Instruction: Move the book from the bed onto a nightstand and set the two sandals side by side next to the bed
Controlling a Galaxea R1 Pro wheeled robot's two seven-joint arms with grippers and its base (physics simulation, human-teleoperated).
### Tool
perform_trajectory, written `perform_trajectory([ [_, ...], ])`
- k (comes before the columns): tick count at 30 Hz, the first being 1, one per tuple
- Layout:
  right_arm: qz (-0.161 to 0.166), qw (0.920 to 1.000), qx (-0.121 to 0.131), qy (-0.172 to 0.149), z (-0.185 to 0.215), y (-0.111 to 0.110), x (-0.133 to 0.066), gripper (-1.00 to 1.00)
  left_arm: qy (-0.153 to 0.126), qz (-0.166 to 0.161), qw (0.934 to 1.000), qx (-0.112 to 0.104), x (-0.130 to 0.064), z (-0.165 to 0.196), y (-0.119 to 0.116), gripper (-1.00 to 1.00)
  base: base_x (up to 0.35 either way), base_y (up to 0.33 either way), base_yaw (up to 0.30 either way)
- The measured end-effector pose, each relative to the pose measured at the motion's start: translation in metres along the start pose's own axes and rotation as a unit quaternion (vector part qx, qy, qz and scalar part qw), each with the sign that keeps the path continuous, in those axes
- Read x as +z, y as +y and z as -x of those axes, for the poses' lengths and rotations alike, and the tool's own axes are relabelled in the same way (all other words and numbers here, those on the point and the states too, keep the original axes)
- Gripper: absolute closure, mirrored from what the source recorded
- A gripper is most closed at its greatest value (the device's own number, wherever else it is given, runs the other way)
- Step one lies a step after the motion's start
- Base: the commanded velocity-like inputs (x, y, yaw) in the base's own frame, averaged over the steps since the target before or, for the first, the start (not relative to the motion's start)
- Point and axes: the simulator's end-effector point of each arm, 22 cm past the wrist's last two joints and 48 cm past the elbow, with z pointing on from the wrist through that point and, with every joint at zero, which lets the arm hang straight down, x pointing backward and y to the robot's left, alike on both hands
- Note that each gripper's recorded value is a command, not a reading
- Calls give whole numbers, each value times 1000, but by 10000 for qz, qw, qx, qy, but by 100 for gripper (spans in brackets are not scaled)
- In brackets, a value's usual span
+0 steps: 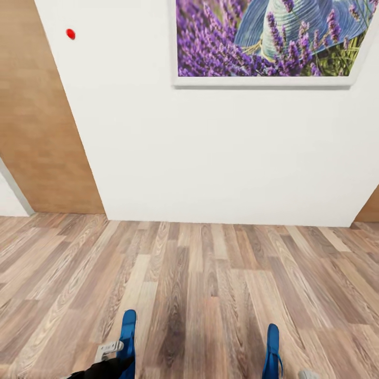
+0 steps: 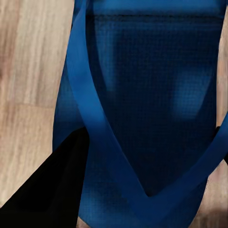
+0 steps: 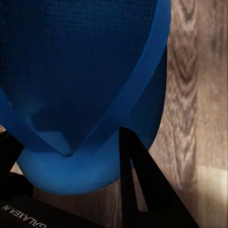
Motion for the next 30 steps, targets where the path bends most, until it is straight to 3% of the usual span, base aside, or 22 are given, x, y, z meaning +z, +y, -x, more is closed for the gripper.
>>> perform_trajectory([
  [30,3,10000,8,5,-1,2,2,100,-2,0,10000,4,0,0,0,100,330,0,26],
])
